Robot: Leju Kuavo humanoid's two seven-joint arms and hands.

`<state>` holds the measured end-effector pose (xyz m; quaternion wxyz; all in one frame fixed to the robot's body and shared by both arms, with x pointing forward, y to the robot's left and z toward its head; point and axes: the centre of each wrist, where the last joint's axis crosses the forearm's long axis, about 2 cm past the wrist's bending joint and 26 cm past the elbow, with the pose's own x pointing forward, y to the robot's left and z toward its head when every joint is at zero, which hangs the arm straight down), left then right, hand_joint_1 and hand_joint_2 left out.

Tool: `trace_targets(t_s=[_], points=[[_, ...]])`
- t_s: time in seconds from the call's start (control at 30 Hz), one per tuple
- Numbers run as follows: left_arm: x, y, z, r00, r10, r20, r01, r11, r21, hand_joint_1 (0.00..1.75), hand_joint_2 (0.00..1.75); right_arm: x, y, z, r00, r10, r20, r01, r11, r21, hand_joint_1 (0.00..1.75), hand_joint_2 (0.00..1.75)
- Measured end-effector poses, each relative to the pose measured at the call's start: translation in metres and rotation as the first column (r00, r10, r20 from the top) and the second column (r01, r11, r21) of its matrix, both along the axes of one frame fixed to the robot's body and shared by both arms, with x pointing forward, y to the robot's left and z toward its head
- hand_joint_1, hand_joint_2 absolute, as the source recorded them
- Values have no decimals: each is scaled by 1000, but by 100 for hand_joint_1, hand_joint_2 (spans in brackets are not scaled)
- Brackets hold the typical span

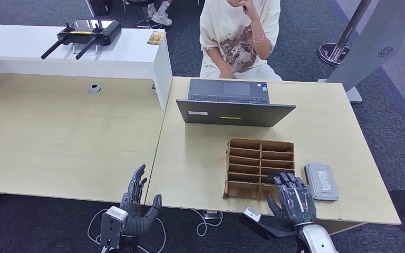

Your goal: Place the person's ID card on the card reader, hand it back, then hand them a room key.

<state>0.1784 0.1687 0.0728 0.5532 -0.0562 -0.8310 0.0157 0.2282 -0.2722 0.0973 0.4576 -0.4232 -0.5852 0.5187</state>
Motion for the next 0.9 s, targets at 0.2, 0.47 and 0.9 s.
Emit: trace_targets(t_s=[0.2, 0.47, 0.9], points=[[0, 0, 0, 1000, -1, 0, 1, 1000, 1, 0, 175, 6, -1, 0, 1000, -3, 2, 3, 1000, -6, 125, 175], [-1, 0, 0, 1000, -2, -1, 2, 1000, 0, 0, 175, 10, -2, 1, 1000, -7, 5, 7, 1000, -11, 144, 175], [-2, 0, 1, 1000, -2, 2, 2, 1000, -1, 0, 175, 10, -1, 1, 1000, -16, 6, 17, 1000, -11, 158, 175]])
